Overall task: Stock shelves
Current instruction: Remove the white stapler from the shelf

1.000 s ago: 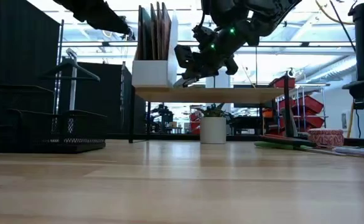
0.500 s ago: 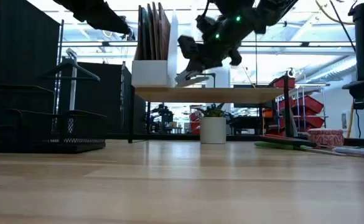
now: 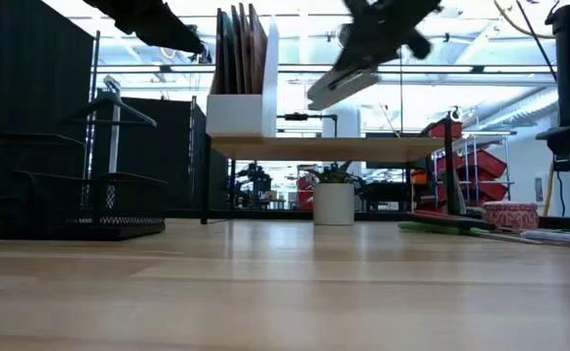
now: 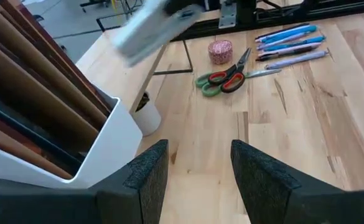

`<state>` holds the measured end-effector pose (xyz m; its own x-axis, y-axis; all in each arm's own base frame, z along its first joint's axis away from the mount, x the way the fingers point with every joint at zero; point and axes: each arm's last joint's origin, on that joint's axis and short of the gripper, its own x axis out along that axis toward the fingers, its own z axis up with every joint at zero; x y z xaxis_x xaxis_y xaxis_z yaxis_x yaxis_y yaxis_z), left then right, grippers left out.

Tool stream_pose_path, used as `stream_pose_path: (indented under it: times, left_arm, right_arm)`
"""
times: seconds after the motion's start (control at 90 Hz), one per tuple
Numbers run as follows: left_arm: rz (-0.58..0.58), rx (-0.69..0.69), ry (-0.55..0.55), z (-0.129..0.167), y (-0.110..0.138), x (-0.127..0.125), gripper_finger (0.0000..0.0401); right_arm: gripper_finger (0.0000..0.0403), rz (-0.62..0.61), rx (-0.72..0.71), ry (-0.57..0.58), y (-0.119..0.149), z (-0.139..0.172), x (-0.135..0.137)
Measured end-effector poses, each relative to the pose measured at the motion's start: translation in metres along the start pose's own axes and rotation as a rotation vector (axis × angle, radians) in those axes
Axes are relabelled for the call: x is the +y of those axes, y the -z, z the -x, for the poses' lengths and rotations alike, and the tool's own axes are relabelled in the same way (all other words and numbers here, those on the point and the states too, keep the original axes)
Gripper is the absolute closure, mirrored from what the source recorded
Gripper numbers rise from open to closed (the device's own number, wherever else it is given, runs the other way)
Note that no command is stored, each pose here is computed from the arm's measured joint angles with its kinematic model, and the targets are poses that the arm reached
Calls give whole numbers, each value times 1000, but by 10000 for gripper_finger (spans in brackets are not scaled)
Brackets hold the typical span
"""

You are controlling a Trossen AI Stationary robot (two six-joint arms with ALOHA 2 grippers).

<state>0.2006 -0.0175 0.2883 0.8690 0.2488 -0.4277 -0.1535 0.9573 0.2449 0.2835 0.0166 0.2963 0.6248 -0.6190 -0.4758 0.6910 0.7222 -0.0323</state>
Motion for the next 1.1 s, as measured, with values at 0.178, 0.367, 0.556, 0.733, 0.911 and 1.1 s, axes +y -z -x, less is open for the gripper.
stream_pose_path:
  times: [0.178, 0.367, 0.556, 0.733, 0.911, 1.1]
  left_arm:
    - [1, 0, 0, 0, 0, 0, 239]
    - [13, -3, 0, 0, 0, 0, 239]
    - [48, -2, 0, 0, 0, 0, 239]
    - [52, -9, -1, 0, -1, 0, 239]
    - [67, -28, -1, 0, -3, 0, 239]
    - [69, -36, -2, 0, -4, 0, 239]
  right_arm:
    - [302, -11, 178, -127, 32, 35, 17]
    - [299, -86, 268, -149, 92, 47, 40]
    - [300, -163, 285, -132, 163, 49, 57]
    - [292, -97, 271, -93, 205, 46, 66]
    - [289, -16, 286, -53, 236, 42, 72]
    - [270, -26, 312, -31, 244, 38, 72]
